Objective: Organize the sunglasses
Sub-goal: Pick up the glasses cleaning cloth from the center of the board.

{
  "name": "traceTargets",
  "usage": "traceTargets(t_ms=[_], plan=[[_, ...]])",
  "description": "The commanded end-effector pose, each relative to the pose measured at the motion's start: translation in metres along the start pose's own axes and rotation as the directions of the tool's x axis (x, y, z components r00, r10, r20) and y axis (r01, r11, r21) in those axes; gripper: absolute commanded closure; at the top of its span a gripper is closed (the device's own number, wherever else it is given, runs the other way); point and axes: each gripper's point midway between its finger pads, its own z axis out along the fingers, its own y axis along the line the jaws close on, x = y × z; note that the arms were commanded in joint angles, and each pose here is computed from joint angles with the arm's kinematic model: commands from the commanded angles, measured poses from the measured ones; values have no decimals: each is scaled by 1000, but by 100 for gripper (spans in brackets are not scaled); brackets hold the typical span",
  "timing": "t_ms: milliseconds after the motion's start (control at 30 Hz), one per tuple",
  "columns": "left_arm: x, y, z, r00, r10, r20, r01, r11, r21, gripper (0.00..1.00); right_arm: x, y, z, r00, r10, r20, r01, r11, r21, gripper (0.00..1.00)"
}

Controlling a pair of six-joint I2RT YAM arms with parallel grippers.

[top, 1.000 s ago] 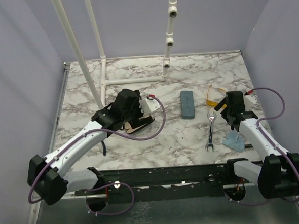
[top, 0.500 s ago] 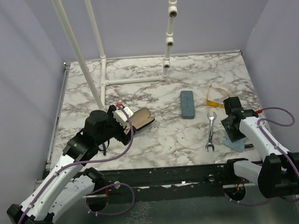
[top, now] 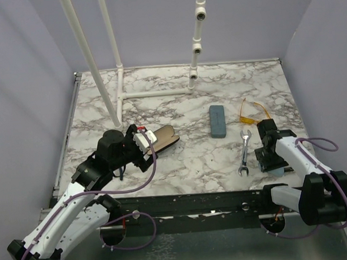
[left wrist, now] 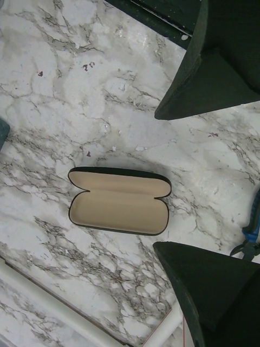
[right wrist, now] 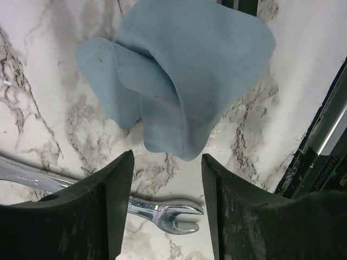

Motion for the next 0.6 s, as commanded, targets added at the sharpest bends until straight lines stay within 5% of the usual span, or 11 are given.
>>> traceTargets(t_ms=[0,333,567], plan=[[10,-9,1,998,55,-15,-54,997,51,7,10,-14,4,998,50,-41,-48,998,51,45],[2,-9,-2,997,83,5,-83,995,59,6,-8,-33,17,993,73,89,-85,987,136,47],[1,-11,-2,997,77,9,-78,994,71,6,-10,-27,26,989,86,118,-95,993,75,57]])
